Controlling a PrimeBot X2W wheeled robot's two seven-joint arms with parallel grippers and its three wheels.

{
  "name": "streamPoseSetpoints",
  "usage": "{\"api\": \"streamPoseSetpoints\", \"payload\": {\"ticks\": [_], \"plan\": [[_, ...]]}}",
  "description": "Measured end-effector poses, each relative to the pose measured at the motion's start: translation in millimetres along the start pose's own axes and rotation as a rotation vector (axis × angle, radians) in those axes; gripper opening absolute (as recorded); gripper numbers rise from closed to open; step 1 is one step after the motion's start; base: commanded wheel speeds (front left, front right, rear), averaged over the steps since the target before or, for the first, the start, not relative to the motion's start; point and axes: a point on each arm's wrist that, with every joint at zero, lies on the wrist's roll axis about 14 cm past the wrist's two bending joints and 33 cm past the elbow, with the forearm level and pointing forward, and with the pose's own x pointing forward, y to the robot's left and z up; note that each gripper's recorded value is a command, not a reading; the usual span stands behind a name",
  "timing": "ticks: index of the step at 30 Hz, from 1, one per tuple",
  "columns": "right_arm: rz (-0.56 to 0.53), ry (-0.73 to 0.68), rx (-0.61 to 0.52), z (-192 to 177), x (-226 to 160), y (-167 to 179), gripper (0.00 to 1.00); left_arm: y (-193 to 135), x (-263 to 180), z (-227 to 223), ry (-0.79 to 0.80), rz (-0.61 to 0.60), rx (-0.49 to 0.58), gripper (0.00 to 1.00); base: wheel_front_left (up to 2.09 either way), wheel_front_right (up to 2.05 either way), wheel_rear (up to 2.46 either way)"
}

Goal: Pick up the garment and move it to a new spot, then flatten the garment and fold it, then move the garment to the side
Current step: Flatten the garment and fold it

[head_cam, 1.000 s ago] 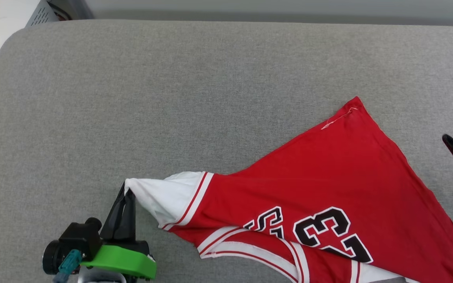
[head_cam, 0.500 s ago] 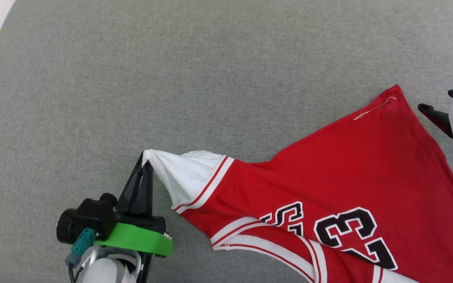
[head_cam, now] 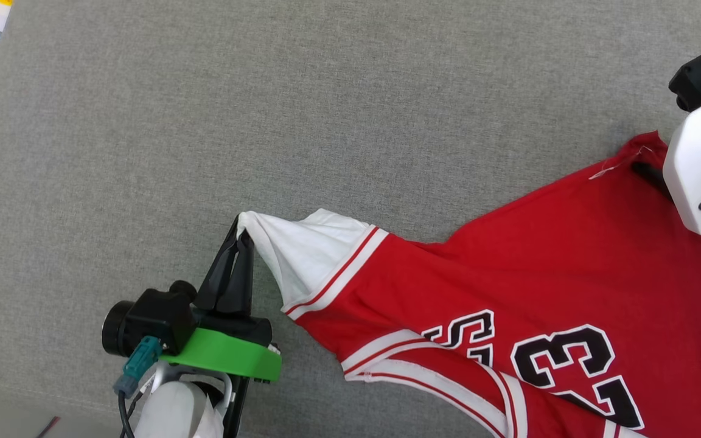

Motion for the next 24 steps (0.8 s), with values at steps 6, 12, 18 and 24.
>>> {"api": "streamPoseSetpoints", "payload": {"ticks": [6, 12, 18, 24], "plan": [[0.016, -0.136, 0.038, 15, -12, 3, 0.00, 0, -2, 8, -0.022, 0.000, 0.000, 0.00, 0.00, 0.00, 0.00], [0.006, -0.350, 0.059, 46, -55, 2, 0.00, -4, -4, 36, -0.099, -0.028, 0.020, 0.00, 0.00, 0.00, 0.00], [-0.044, -0.566, 0.057, 74, -115, -8, 0.00, -9, 2, 88, -0.240, -0.089, 0.091, 0.00, 0.00, 0.00, 0.00], [-0.110, -0.786, 0.051, 97, -182, -19, 0.00, -31, 15, 163, -0.446, -0.194, 0.173, 0.00, 0.00, 0.00, 0.00]]}}
